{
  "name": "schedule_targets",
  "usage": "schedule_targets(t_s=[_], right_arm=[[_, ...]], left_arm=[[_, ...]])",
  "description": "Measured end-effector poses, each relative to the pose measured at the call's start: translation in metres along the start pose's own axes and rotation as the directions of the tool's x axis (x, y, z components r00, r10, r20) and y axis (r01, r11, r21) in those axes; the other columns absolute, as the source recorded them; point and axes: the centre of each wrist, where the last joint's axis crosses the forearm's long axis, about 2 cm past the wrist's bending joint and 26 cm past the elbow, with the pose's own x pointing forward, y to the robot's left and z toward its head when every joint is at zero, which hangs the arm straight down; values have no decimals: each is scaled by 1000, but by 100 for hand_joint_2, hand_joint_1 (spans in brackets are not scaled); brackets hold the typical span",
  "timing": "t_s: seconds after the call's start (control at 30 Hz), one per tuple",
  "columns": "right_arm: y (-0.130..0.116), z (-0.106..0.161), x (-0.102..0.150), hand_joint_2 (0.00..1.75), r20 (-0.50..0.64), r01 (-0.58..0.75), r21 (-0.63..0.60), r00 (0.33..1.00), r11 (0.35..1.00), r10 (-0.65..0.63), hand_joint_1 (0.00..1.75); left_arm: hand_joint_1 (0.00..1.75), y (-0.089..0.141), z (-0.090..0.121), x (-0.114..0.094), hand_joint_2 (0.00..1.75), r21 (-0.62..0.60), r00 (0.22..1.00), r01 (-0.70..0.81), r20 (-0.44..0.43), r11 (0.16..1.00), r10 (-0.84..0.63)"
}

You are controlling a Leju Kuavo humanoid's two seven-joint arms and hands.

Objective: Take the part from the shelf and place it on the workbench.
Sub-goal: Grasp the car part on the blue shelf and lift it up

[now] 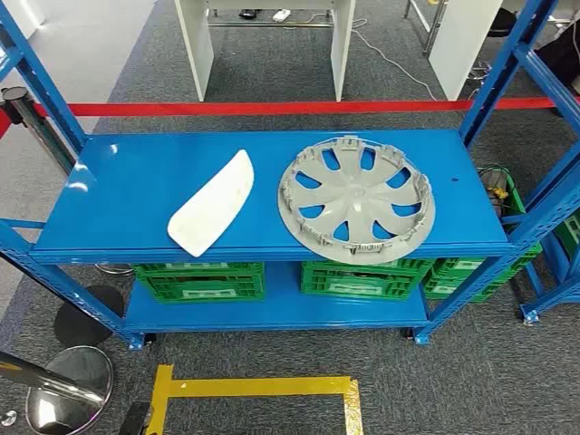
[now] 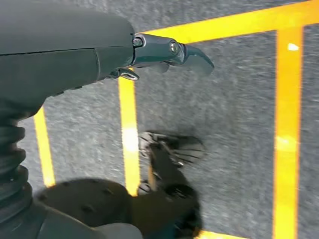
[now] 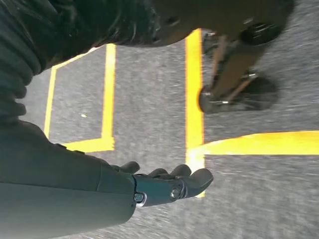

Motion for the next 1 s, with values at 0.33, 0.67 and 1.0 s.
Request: schedule_targets(t_s=[0.33, 0.67, 1.0], right_arm=[[47, -9, 51, 0, 237, -67, -41, 969, 997, 75, 0], [54, -9, 56, 0, 258, -124, -36, 957, 992, 129, 0], [55, -9, 55, 0, 256, -138, -37, 956, 990, 142, 0]], left_arm=[[0, -35, -6, 52, 175, 228, 988, -43, 153, 973, 8], [0, -40, -6, 61, 175, 213, 983, -65, 182, 975, 25], [0, -42, -6, 62, 175, 197, 981, -69, 192, 978, 30]])
